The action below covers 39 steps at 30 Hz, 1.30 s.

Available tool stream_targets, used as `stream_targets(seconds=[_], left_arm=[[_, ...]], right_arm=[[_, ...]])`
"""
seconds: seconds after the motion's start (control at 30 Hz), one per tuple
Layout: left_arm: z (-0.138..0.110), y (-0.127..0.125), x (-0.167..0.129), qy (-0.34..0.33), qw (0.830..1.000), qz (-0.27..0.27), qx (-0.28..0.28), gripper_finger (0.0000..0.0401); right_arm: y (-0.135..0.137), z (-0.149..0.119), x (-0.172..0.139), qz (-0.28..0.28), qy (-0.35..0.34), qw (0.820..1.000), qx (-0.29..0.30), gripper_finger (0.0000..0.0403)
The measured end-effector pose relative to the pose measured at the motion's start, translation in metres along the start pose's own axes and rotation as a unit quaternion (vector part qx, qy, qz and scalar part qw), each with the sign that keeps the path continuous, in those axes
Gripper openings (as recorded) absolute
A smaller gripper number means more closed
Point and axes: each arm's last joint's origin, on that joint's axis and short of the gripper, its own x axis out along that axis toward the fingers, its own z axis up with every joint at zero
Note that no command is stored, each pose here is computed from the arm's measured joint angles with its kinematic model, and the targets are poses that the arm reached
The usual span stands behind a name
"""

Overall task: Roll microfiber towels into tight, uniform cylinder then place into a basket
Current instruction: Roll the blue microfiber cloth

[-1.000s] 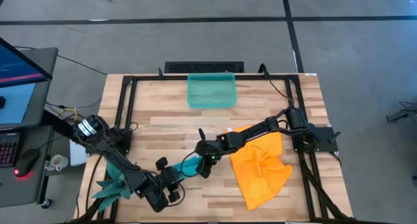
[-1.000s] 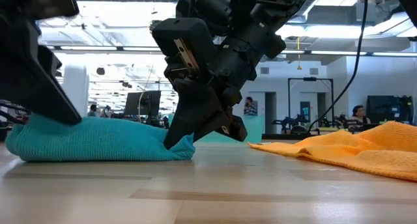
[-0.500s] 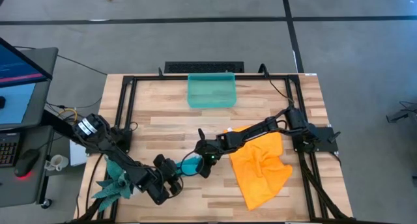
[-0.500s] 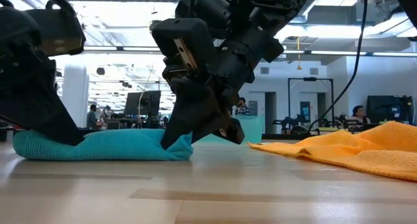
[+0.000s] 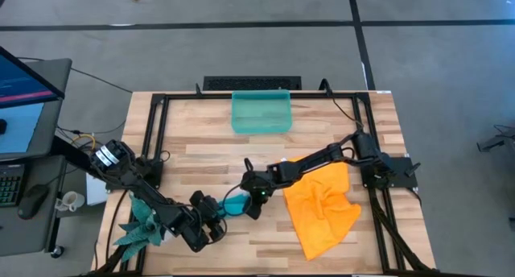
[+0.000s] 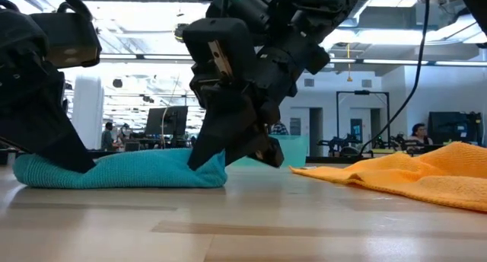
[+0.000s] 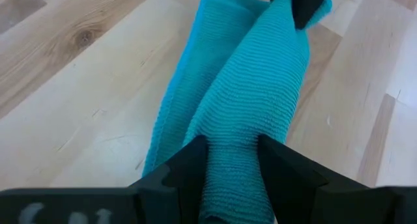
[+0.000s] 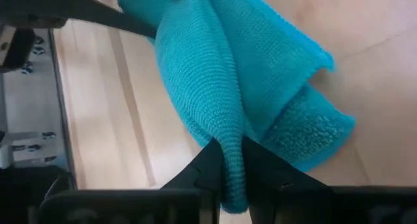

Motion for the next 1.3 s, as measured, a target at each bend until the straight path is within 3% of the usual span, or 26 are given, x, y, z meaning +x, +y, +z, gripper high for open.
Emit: stream_targets(seconds=[0.3,0.73,1.07,1.3], left_arm=[[-0.001,0.0,0.0,0.007,1.0,-0.002,-0.001,0.0138],[-0.001,-0.001,0.001,0.006,1.0,-0.006,0.0,0.0138],[-0.001,-0.001,0.001,0.006,1.0,-0.007,0.006,0.0138],[-0.001,-0.001,0.001,0.007,1.0,-0.007,0.006,0.0138]], right_arm=[[0.008,0.007,-0.022,-0.01,-0.02,0.999,-0.046,0.0071],[0.007,0.006,-0.019,-0.01,-0.017,0.998,-0.063,0.0074],[0.005,0.008,-0.021,-0.008,-0.018,0.998,-0.061,0.016],[0.004,0.024,-0.052,0.02,-0.026,0.997,-0.073,0.0193]])
